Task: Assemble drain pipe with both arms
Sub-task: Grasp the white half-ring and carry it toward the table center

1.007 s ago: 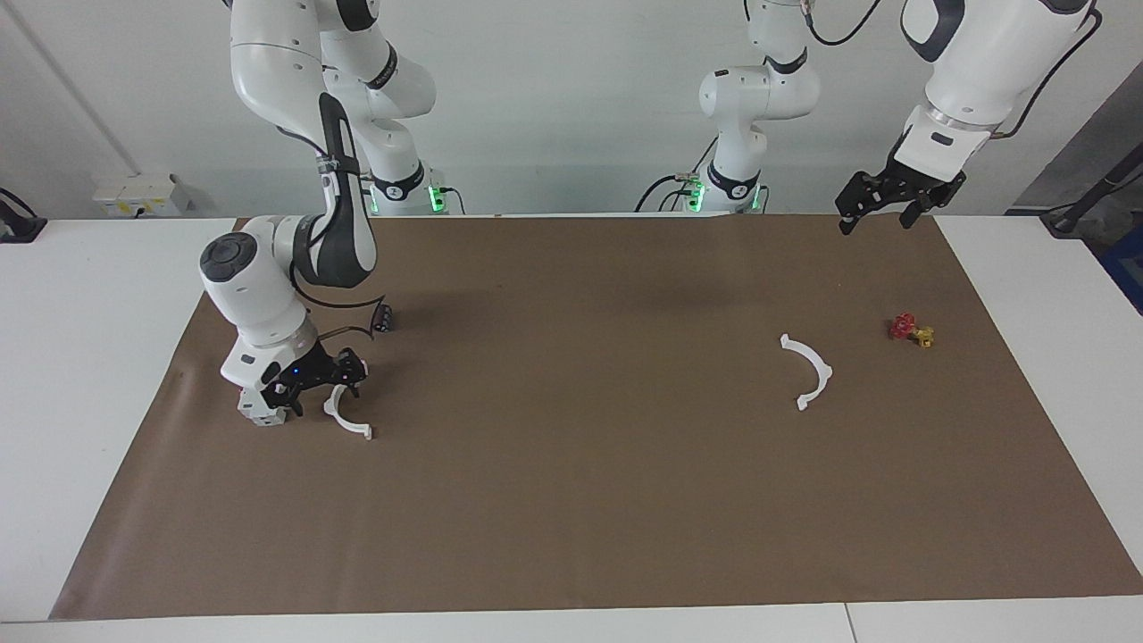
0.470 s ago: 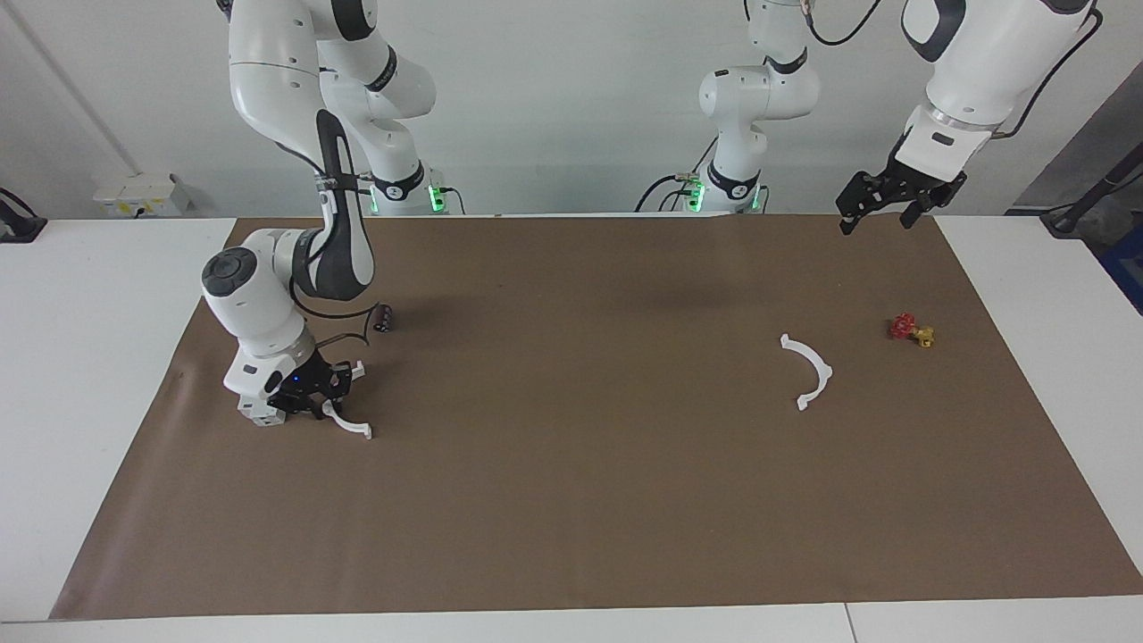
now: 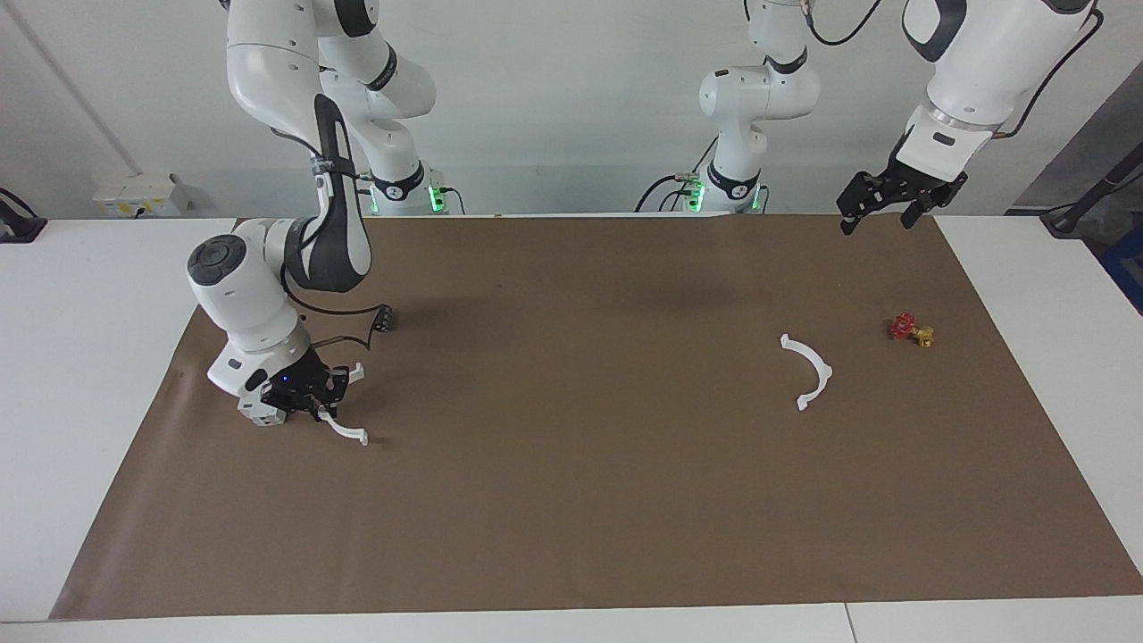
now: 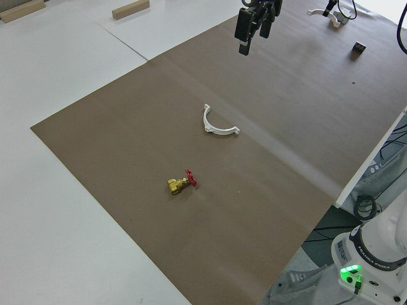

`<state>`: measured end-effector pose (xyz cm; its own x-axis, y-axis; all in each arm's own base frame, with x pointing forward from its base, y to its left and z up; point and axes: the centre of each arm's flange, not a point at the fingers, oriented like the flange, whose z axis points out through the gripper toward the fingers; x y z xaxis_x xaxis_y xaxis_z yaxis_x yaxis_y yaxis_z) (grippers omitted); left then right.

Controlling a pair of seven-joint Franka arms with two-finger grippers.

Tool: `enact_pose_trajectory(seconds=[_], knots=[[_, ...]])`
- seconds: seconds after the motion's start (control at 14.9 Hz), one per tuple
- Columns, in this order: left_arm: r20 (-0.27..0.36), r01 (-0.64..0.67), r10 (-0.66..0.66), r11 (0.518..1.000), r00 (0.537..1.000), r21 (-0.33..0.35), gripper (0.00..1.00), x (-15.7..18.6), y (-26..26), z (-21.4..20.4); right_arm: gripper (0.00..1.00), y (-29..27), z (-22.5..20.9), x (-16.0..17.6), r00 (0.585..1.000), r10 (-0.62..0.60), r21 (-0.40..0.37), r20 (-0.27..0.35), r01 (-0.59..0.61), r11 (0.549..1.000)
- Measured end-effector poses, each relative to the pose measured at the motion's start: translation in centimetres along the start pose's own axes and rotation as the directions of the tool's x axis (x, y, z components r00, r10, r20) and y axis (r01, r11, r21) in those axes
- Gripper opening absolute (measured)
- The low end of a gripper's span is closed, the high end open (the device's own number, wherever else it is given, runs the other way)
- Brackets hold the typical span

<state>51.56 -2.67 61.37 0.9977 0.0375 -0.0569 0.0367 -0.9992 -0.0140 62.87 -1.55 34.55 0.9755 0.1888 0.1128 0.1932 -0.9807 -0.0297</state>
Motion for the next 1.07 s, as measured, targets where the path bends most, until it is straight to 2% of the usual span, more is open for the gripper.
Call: enact_pose_trajectory(seconds=[0.2, 0.47, 0.74, 1.07], knots=[[0.0, 0.0, 0.0, 1.0, 1.0, 0.0, 1.0, 0.0, 0.0, 0.0, 0.21, -6.0, -1.6, 1.5, 0.998, 0.067, 0.011, 0.011, -0.067, 0.998], [-0.001, 0.0, 0.0, 1.0, 1.0, 0.0, 1.0, 0.0, 0.0, 0.0, 0.21, -15.5, -1.2, 1.9, 0.987, 0.16, 0.021, 0.025, -0.16, 0.987], [-0.001, 0.0, 0.0, 1.0, 1.0, 0.0, 1.0, 0.0, 0.0, 0.0, 0.21, -24.5, -0.5, 1.0, 0.989, 0.142, 0.03, 0.042, -0.144, 0.989], [-0.001, 0.001, -0.001, 1.0, 1.0, 0.0, 1.0, 0.0, 0.0, 0.0, 0.21, -32.1, 2.5, -0.4, 0.985, 0.159, 0.026, 0.058, -0.161, 0.987]])
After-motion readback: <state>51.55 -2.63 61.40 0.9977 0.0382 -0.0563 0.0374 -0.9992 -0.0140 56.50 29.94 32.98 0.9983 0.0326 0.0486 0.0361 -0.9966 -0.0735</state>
